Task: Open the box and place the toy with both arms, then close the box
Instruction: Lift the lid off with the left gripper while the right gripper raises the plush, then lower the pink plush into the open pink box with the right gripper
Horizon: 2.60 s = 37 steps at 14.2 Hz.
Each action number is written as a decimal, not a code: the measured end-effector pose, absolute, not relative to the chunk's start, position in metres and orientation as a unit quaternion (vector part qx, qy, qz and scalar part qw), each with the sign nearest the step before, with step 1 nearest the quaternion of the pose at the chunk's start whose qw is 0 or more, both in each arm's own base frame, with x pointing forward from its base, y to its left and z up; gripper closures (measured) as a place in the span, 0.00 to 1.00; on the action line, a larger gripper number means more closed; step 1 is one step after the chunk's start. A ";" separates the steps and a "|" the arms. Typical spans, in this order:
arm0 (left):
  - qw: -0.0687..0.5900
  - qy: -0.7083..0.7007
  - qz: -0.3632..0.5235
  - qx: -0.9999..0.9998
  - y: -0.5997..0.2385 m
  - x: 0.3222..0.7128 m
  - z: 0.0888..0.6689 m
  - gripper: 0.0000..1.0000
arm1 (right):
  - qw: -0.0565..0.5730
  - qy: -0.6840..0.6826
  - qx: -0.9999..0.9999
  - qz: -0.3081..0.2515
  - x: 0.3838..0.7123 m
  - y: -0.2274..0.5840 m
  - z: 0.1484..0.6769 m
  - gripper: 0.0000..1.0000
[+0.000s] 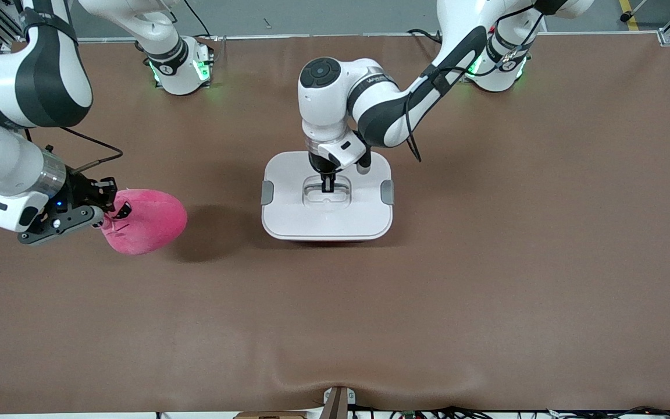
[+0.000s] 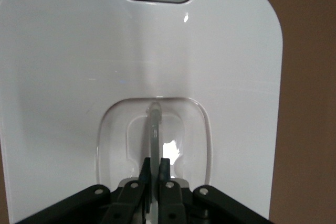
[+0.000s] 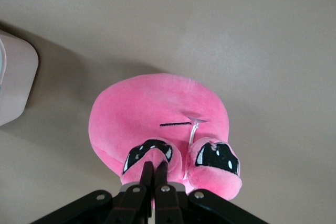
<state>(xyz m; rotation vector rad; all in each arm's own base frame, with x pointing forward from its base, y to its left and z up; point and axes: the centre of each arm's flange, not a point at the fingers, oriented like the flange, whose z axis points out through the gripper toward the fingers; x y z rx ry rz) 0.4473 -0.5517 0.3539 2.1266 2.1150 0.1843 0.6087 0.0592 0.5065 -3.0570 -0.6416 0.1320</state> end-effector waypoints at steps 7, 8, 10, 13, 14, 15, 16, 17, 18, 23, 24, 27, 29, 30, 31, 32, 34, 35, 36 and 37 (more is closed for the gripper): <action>0.081 0.688 0.067 0.718 -0.561 0.429 0.399 0.93 | 0.005 -0.256 -0.966 0.023 0.605 0.116 0.532 0.96; 0.081 0.686 0.072 0.720 -0.558 0.430 0.407 0.93 | 0.005 -0.267 -0.964 0.019 0.602 0.130 0.537 0.96; 0.077 0.676 0.081 0.728 -0.547 0.436 0.424 0.93 | 0.004 -0.289 -0.957 0.013 0.597 0.157 0.545 0.96; 0.071 0.662 0.071 0.743 -0.506 0.466 0.464 0.93 | 0.003 -0.320 -0.947 -0.003 0.590 0.189 0.561 0.96; 0.066 0.654 0.068 0.750 -0.487 0.478 0.477 0.93 | 0.003 -0.332 -0.943 -0.012 0.588 0.198 0.569 0.96; 0.060 0.646 0.063 0.759 -0.467 0.489 0.490 0.93 | 0.003 -0.343 -0.939 -0.020 0.585 0.210 0.578 0.96; 0.055 0.637 0.056 0.767 -0.448 0.499 0.502 0.93 | 0.003 -0.352 -0.935 -0.026 0.581 0.221 0.584 0.96; 0.049 0.627 0.049 0.776 -0.425 0.511 0.512 0.93 | 0.003 -0.365 -0.931 -0.030 0.575 0.235 0.588 0.96; 0.045 0.619 0.044 0.783 -0.407 0.520 0.519 0.93 | 0.004 -0.375 -0.926 -0.033 0.570 0.247 0.592 0.96; 0.021 0.581 0.022 0.814 -0.335 0.555 0.528 0.93 | 0.004 -0.434 -0.900 -0.032 0.535 0.312 0.594 0.96; 0.023 0.574 0.017 0.818 -0.327 0.558 0.530 0.93 | 0.002 -0.447 -0.894 -0.032 0.527 0.327 0.594 0.96; 0.035 0.552 -0.002 0.833 -0.284 0.573 0.546 0.93 | -0.003 -0.504 -0.863 -0.028 0.497 0.371 0.589 0.96; 0.028 0.532 -0.010 0.847 -0.244 0.582 0.553 0.93 | -0.019 -0.546 -0.837 -0.021 0.475 0.399 0.580 0.96; 0.020 0.516 -0.014 0.856 -0.225 0.586 0.554 0.93 | -0.031 -0.559 -0.828 -0.019 0.467 0.409 0.577 0.96; 0.016 0.499 -0.016 0.866 -0.211 0.589 0.555 0.93 | -0.038 -0.569 -0.821 -0.017 0.461 0.416 0.574 0.96; 0.015 0.483 -0.017 0.875 -0.197 0.592 0.555 0.93 | -0.041 -0.583 -0.811 -0.017 0.458 0.420 0.573 0.96; 0.015 0.457 -0.016 0.889 -0.170 0.600 0.555 0.93 | -0.044 -0.619 -0.784 -0.017 0.460 0.420 0.570 0.96; 0.015 0.447 -0.016 0.894 -0.158 0.604 0.555 0.93 | -0.045 -0.635 -0.771 -0.017 0.463 0.419 0.568 0.96; 0.015 0.438 -0.016 0.899 -0.148 0.606 0.554 0.93 | -0.045 -0.647 -0.761 -0.016 0.466 0.418 0.567 0.96; 0.015 0.432 -0.017 0.901 -0.142 0.607 0.553 0.93 | -0.046 -0.656 -0.754 -0.018 0.467 0.419 0.565 0.96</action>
